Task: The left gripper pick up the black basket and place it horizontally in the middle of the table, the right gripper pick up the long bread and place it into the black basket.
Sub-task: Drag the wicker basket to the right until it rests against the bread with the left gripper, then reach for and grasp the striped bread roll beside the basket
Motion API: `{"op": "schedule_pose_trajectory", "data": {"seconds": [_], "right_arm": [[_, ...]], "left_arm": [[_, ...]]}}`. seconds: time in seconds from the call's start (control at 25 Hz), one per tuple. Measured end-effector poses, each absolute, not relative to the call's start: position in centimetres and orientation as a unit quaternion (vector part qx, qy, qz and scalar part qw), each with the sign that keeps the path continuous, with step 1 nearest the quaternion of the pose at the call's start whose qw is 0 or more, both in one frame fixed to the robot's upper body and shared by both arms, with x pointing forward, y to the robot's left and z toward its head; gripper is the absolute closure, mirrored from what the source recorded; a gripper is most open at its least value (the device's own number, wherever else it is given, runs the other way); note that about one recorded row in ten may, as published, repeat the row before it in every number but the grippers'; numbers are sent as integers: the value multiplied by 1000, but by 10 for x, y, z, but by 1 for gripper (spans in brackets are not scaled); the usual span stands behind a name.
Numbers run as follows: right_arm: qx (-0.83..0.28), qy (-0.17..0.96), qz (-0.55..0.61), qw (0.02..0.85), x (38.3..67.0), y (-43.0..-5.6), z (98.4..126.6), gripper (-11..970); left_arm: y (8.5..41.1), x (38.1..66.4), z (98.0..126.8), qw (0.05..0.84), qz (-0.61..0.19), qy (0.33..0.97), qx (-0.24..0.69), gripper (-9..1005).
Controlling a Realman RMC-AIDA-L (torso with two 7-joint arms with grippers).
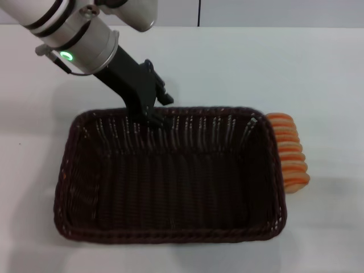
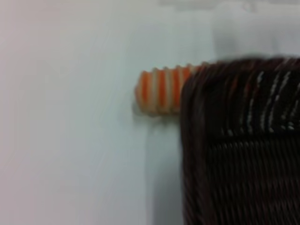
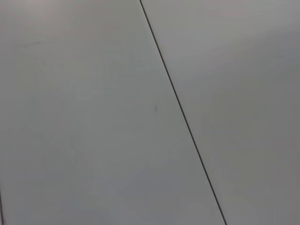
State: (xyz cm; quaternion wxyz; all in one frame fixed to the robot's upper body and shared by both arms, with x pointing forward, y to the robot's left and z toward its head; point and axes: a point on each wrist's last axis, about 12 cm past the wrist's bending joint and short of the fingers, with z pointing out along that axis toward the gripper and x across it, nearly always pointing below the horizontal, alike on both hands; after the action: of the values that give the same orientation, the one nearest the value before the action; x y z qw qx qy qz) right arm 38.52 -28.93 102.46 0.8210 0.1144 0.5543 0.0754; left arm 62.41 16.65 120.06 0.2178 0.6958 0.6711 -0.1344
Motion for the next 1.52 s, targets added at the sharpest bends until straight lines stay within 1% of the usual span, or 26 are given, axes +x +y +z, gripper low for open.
{"op": "schedule_pose_trajectory", "data": {"seconds": [0.04, 0.08, 0.24, 0.28, 0.36, 0.44, 0.52, 0.56, 0.6, 0.64, 0.68, 0.72, 0.84, 0.88, 0.92, 0.96, 1.0, 1.04, 1.08, 1.16, 1.2, 1.24, 1.32, 1.4, 1.44, 1.52], "right_arm": [[114, 555, 76, 820, 385, -289, 1024, 167], [114, 555, 76, 820, 385, -289, 1024, 167], [114, 558, 76, 818, 385, -289, 1024, 167], [114, 558, 76, 818, 385, -289, 1024, 167], [114, 557, 75, 819, 385, -289, 1024, 168], [114, 550, 72, 824, 385, -290, 1026, 168], [115, 545, 71, 827, 384, -290, 1027, 168], [113, 542, 71, 830, 384, -290, 1028, 168], [110, 539, 72, 832, 385, -289, 1029, 167], [103, 535, 77, 835, 389, -289, 1030, 167], [103, 535, 77, 835, 389, -289, 1030, 167], [100, 534, 78, 836, 391, -289, 1031, 167], [82, 530, 84, 840, 398, -288, 1033, 168], [75, 527, 87, 842, 402, -287, 1035, 168], [71, 526, 89, 843, 404, -287, 1035, 168], [63, 523, 93, 845, 407, -286, 1037, 168], [57, 520, 95, 847, 409, -285, 1038, 168], [48, 513, 97, 852, 413, -285, 1040, 168], [48, 513, 97, 852, 413, -285, 1040, 168], [37, 501, 104, 858, 416, -283, 1044, 167], [29, 495, 108, 862, 417, -281, 1046, 167], [22, 490, 111, 865, 417, -280, 1047, 167], [8, 480, 113, 870, 418, -277, 1050, 167], [7, 476, 114, 872, 419, -273, 1052, 167], [20, 487, 118, 865, 425, -271, 1054, 167], [28, 498, 122, 858, 430, -271, 1055, 168]], "left_arm": [[166, 625, 1202, 223, -131, 670, 696, 757], [166, 625, 1202, 223, -131, 670, 696, 723], [165, 628, 1224, 280, -80, 657, 695, 589], [165, 629, 1234, 316, -53, 655, 685, 555], [165, 629, 1246, 368, -15, 647, 668, 439], [165, 621, 1257, 448, 61, 610, 650, 323], [165, 621, 1257, 448, 61, 610, 650, 308], [161, 607, 1260, 530, 148, 551, 627, 300], [160, 602, 1262, 562, 176, 532, 609, 293], [161, 588, 1258, 633, 235, 486, 555, 292], [161, 584, 1254, 641, 240, 481, 548, 291], [162, 575, 1244, 674, 264, 461, 514, 289], [167, 559, 1210, 721, 297, 435, 449, 287], [175, 555, 1199, 745, 306, 428, 410, 286], [175, 555, 1199, 745, 306, 428, 410, 286], [192, 546, 1183, 788, 308, 414, 335, 285], [192, 546, 1183, 788, 308, 414, 335, 285], [207, 538, 1176, 818, 295, 408, 280, 284], [239, 521, 1164, 863, 246, 402, 182, 284], [278, 508, 1147, 888, 172, 417, 94, 283], [290, 505, 1139, 892, 138, 426, 67, 282], [310, 502, 1125, 889, 96, 447, 31, 282], [333, 500, 1101, 871, 42, 488, -20, 281], [349, 496, 1079, 850, 14, 523, -59, 280], [357, 491, 1065, 834, 4, 546, -79, 279], [359, 489, 1060, 829, 7, 554, -82, 279]]}}
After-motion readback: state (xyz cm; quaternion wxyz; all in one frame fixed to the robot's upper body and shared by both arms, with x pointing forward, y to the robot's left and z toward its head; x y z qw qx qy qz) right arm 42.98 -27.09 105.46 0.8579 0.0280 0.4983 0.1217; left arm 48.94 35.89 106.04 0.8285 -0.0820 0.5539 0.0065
